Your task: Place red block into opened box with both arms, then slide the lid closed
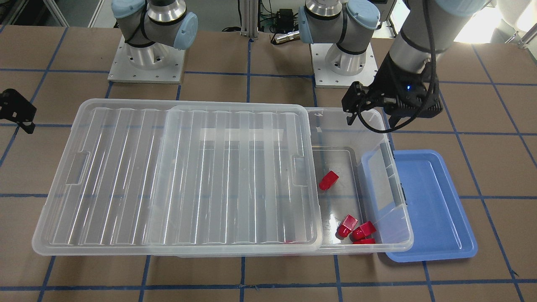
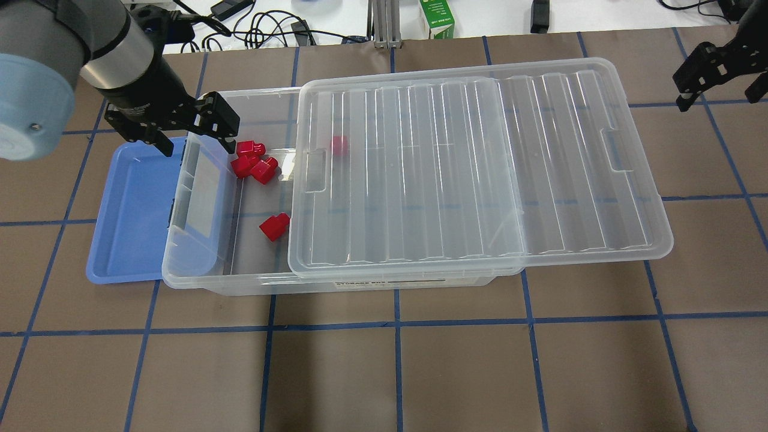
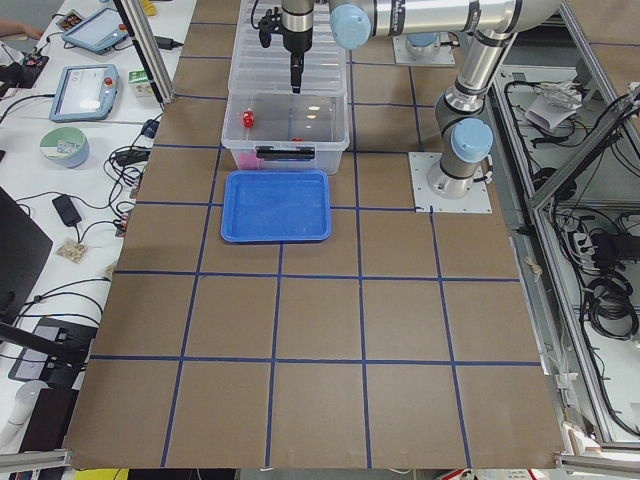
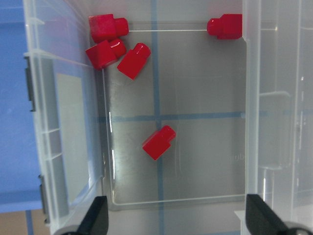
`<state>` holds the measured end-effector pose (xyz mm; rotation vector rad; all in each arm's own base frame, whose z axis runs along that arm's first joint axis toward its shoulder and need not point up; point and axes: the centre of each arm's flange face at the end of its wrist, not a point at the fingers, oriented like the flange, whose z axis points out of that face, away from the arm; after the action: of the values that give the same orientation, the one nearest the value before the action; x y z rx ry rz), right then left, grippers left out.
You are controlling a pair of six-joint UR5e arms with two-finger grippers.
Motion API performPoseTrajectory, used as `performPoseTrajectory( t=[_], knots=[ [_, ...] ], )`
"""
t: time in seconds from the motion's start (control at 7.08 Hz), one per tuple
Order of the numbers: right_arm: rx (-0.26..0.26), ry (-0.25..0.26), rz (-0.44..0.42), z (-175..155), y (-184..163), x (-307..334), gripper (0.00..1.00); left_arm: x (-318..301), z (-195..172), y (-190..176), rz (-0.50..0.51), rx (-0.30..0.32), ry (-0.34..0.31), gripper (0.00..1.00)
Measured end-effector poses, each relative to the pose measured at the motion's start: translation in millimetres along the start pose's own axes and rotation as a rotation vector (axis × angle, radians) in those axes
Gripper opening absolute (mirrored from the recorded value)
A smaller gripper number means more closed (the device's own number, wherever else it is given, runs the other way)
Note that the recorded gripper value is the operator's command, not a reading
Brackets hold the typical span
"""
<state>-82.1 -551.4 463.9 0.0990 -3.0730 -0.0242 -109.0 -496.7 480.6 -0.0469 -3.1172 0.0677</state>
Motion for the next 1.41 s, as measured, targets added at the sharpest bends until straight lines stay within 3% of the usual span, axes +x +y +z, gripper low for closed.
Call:
performPoseTrajectory(
  t=[0.28,0.56,1.41],
  knots=[
    [0.003,0.004,-0.05,61.9,-16.6,16.7,1.0,5.2,-19.4,13.5,0.013,0.018,-0.003,1.0],
    [-0.008,-0.006,-0.06,93.3,-17.1,13.9,1.0,2.5,-23.6,15.0,0.008,0.026,-0.004,1.0],
    [-0.022,-0.047,-0.064,108.6,-23.9,-49.1,1.0,1.6,-29.8,16.9,0.008,0.038,-0.019,1.0]
  ],
)
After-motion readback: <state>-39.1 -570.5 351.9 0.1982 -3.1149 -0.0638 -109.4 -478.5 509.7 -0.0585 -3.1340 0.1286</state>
